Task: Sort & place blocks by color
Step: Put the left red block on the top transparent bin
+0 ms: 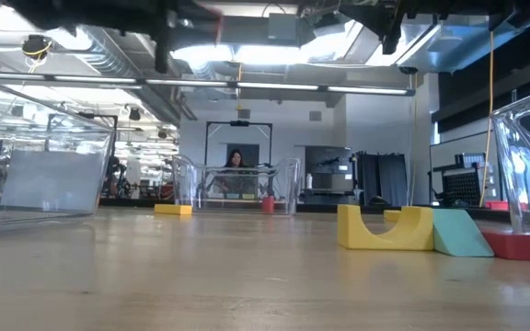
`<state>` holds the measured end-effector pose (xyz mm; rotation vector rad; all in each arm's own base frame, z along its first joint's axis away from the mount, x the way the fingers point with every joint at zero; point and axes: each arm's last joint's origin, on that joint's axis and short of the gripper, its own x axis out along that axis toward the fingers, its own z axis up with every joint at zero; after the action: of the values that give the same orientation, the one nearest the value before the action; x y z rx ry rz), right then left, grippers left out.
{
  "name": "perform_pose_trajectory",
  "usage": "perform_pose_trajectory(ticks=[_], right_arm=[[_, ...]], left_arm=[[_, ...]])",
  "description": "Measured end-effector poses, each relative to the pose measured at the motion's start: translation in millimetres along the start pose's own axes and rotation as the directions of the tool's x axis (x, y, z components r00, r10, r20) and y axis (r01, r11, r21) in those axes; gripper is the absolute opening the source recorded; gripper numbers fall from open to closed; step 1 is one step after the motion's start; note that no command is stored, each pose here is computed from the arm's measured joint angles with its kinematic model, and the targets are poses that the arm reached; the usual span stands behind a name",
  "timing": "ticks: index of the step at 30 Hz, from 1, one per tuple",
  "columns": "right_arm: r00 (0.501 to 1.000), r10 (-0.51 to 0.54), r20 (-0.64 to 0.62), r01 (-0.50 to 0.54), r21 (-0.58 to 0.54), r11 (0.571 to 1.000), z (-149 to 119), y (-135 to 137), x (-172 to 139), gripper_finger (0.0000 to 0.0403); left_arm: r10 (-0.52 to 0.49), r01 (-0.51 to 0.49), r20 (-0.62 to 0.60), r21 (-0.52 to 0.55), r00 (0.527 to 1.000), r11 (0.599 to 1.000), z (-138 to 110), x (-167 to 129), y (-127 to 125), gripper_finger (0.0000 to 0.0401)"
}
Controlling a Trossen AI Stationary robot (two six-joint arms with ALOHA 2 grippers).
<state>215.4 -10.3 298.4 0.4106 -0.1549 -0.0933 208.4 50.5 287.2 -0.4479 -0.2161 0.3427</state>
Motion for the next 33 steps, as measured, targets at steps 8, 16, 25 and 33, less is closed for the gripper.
perform_pose_trajectory(ticks=[8, 16, 25, 33], right_arm=[[1.000, -0.001, 0.000, 0.001, 0.002, 1.000, -0.1, 0.0, 0.1, 0.0279], [1.000, -0.003, -0.005, 0.003, 0.006, 1.000, -0.6, -0.3, 0.1, 0.0279], [1.000, -0.004, -0.007, 0.004, 0.006, 1.000, -0.7, -0.3, 0.1, 0.0279], [1.000, -0.004, -0.007, 0.004, 0.007, 1.000, -0.7, -0.3, 0.1, 0.0279]], left_arm=[[0.311, -0.261, -0.388, 0.178, 0.868, 0.949, 37.1, 78.3, 35.6, 0.0114], [0.525, -0.519, -0.608, 0.209, 0.595, 0.829, 4.5, 141.2, 91.9, 0.0114], [0.592, -0.732, -0.684, 0.122, 0.427, 0.670, -56.9, 161.8, 130.9, 0.0114], [0.647, -0.760, -0.651, 0.161, 0.397, 0.629, -66.8, 163.8, 132.3, 0.0114]])
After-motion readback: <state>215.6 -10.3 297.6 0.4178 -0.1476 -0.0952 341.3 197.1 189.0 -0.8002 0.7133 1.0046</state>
